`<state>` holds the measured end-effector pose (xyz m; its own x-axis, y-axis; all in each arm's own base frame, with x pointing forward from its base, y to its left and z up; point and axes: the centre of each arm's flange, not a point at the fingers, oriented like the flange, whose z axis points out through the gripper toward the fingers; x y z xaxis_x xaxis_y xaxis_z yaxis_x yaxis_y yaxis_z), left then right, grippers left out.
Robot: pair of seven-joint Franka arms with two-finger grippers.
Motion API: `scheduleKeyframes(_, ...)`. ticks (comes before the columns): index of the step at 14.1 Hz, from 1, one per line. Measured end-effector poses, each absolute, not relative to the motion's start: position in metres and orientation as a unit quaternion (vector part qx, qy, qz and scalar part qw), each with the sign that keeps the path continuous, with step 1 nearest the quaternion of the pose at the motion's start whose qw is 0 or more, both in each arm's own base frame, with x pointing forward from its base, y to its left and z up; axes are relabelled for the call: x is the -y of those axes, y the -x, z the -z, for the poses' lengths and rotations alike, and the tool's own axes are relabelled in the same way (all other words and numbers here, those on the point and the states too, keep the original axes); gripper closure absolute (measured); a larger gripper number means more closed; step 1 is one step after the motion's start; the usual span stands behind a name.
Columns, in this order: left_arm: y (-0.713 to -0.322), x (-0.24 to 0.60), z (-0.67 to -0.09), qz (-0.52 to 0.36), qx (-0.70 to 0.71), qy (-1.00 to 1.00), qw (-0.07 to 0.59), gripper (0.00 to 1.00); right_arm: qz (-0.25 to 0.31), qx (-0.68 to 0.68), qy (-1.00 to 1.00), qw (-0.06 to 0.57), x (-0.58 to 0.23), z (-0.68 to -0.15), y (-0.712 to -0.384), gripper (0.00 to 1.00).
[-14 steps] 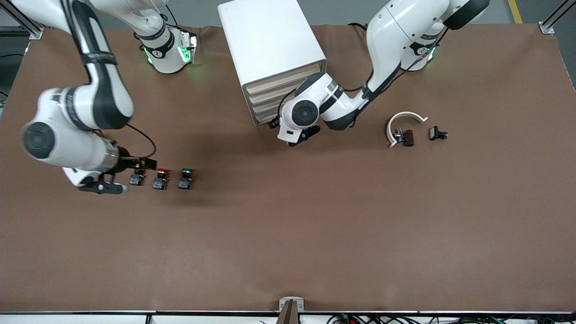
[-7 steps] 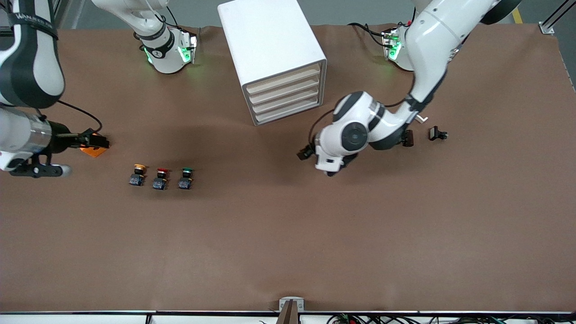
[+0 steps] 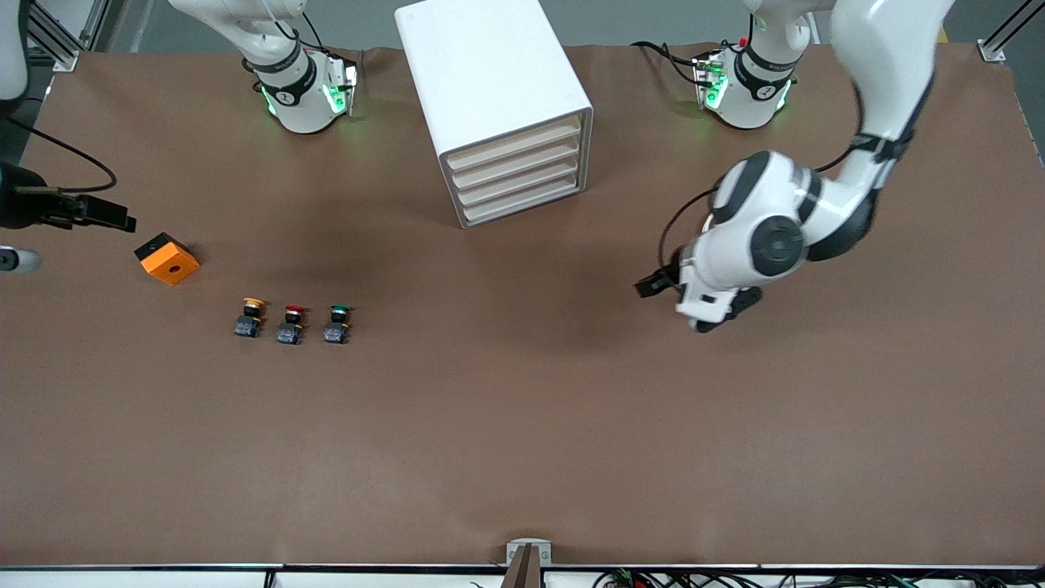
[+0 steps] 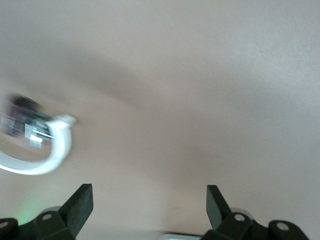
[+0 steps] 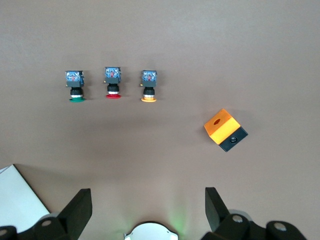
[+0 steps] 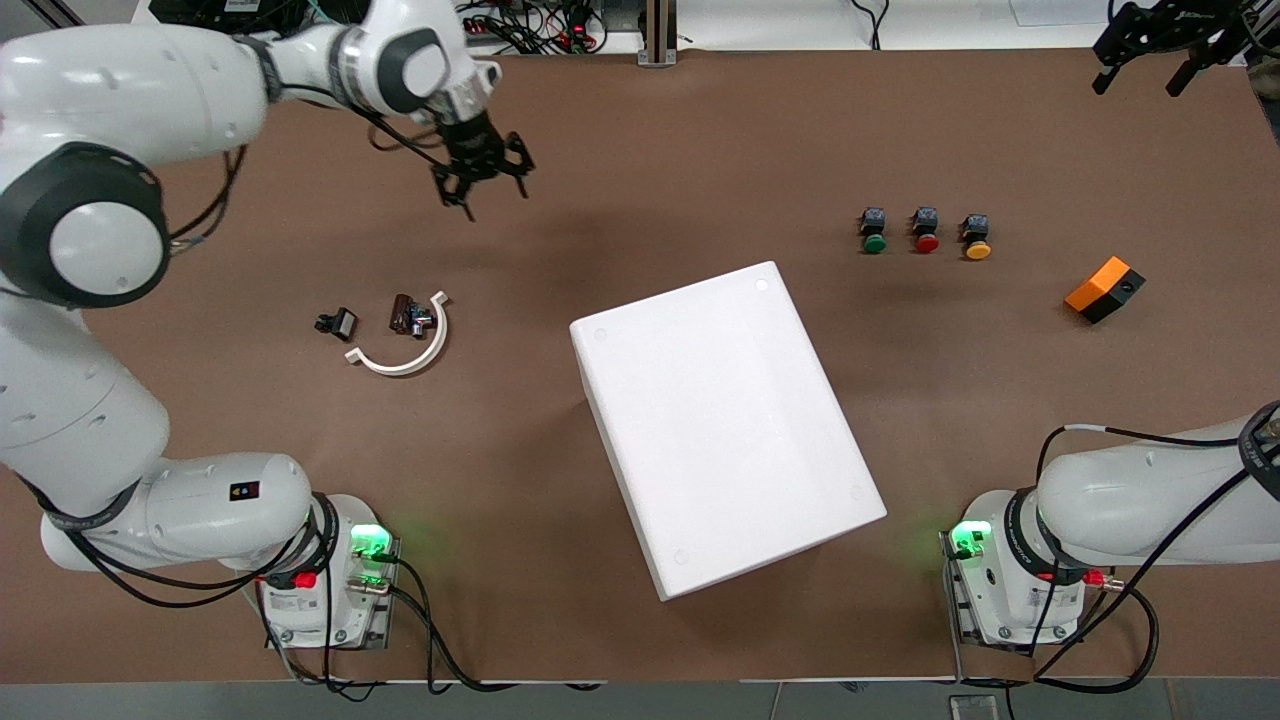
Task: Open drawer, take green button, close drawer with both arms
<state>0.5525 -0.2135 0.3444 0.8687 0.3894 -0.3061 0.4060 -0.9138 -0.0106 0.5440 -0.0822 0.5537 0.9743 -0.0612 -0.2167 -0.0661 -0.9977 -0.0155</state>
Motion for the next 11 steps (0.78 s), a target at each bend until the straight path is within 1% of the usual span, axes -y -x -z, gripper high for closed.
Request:
scheduleKeyframes(3,-0.556,0.138,-0.397,0.141,-0.124,-0.982,0.025,0.0,-0.11,-0.037,0.993,0.012,0.089,-0.552,-0.543,0.0)
scheduleKeyframes(6,-0.549,0.082,-0.441,0.126,-0.055,-0.99,0.022,0.0,-0.105,-0.054,0.993,0.013,0.109,-0.554,-0.54,0.0)
scheduleKeyframes(9,-0.537,0.038,-0.475,0.113,0.0,-0.993,0.017,0.0,-0.084,-0.048,0.995,0.01,0.103,-0.578,-0.544,0.0)
scheduleKeyframes(11,-0.529,0.021,-0.496,0.102,0.023,-0.994,0.011,0.0,-0.059,-0.047,0.997,0.006,0.102,-0.604,-0.547,0.0)
